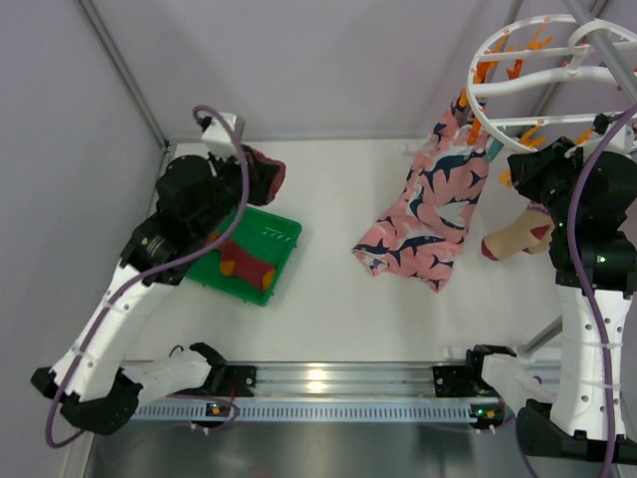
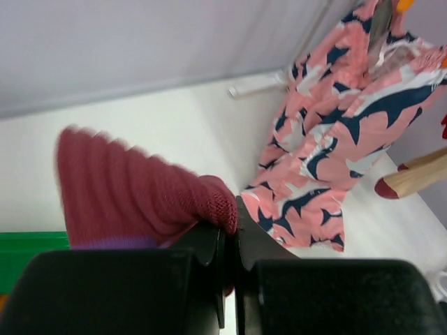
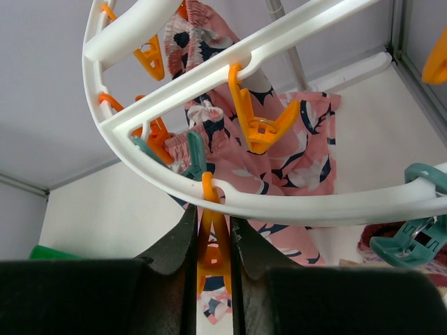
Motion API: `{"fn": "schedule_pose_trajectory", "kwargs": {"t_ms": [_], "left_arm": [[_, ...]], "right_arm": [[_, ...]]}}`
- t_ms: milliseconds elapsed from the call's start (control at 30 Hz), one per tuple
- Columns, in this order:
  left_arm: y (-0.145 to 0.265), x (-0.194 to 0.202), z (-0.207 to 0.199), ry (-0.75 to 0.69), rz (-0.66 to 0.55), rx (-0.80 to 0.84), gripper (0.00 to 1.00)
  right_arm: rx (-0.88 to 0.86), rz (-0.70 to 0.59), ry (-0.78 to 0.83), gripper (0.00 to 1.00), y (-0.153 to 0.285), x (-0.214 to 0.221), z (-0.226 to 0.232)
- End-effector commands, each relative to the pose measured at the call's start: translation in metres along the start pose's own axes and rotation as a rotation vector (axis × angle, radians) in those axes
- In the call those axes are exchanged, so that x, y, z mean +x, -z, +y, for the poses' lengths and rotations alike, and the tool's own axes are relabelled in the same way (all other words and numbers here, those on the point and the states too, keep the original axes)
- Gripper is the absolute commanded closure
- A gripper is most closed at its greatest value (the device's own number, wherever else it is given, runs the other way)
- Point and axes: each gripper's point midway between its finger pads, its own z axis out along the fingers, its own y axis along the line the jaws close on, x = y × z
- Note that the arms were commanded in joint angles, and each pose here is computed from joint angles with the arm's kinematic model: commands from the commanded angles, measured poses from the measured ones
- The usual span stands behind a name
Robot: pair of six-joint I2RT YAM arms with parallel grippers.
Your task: Remove the socks clipped to the hanger
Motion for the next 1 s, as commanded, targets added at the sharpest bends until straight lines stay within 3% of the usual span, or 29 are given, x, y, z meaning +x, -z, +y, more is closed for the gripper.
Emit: {"fn": "schedule_pose_trajectory", "kwargs": {"t_ms": [0,167,467,967], "left_arm": [[0.028,0.003,0.044,-0.164,-0.003,-0.205,1.0],[0.045,0.022,0.078,-0.17,0.006,-0.369,1.0],[0.057,0.091,0.13,-0.13,0.122,-0.616,1.0],[0.047,0.137,0.155,-0.117,0.243,-0.694,1.0]], "right_arm": [[-0.038,-0.047,0.023,1.0,0.007,-0.012,0.01],[-0.064,-0.041,0.018,1.0,0.008,-0.012,0.015],[-0.106,-0.008,0.011,1.0,0.001,0.001,0.019],[-0.19,0.038,0.001,1.0,-0.004,0.014,0.031]]}}
